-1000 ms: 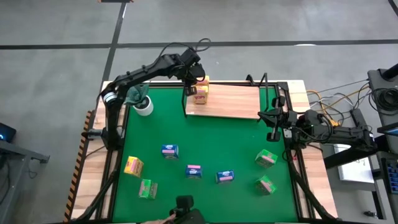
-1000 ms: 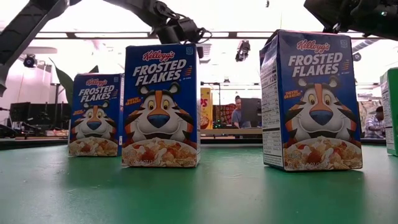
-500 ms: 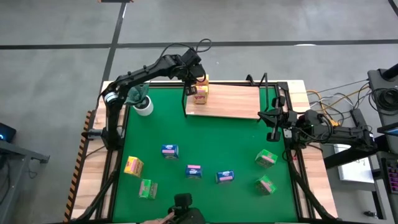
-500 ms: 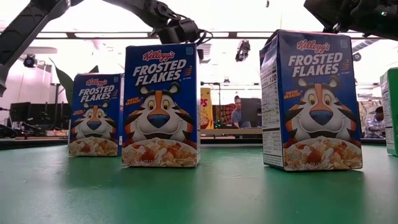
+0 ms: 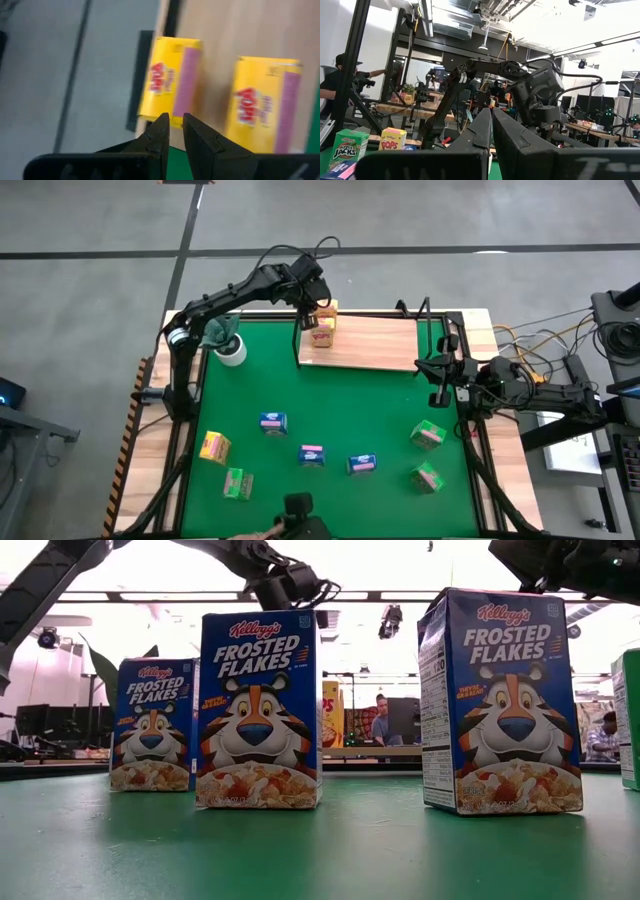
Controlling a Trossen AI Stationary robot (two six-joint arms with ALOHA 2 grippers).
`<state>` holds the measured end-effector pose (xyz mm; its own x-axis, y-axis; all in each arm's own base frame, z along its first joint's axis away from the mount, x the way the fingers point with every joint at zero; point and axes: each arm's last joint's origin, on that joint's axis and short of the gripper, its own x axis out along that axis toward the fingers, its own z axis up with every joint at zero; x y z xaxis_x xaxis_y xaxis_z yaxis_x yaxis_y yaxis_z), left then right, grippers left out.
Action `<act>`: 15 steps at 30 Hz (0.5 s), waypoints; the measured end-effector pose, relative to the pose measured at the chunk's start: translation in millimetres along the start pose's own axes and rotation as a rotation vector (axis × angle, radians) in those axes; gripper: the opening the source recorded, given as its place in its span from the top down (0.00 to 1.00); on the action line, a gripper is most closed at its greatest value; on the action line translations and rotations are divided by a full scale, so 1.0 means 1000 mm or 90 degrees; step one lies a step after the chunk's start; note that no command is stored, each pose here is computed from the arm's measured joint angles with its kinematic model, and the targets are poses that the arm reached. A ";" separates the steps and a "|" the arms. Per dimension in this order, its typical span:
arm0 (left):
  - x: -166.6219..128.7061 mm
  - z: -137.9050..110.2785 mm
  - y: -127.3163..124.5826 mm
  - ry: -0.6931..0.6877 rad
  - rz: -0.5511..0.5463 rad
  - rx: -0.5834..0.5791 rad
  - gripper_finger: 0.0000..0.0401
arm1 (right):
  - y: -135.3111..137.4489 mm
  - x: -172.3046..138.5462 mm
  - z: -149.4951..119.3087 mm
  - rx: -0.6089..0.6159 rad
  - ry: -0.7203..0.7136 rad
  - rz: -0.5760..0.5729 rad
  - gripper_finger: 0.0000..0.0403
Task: Stack cereal on shelf
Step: Adjust the yellow cereal boxes on the shelf
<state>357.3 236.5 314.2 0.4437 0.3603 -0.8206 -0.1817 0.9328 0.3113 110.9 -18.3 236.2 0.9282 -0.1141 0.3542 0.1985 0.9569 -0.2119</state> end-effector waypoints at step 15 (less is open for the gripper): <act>0.004 0.005 -0.001 -0.055 -0.015 0.006 0.90 | 0.000 0.000 0.000 0.000 0.000 0.000 0.98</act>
<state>364.3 237.3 312.9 0.5222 0.3373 -0.7832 -0.1620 0.9410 0.2972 110.9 -18.4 236.2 0.9283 -0.1145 0.3539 0.1989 0.9568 -0.2122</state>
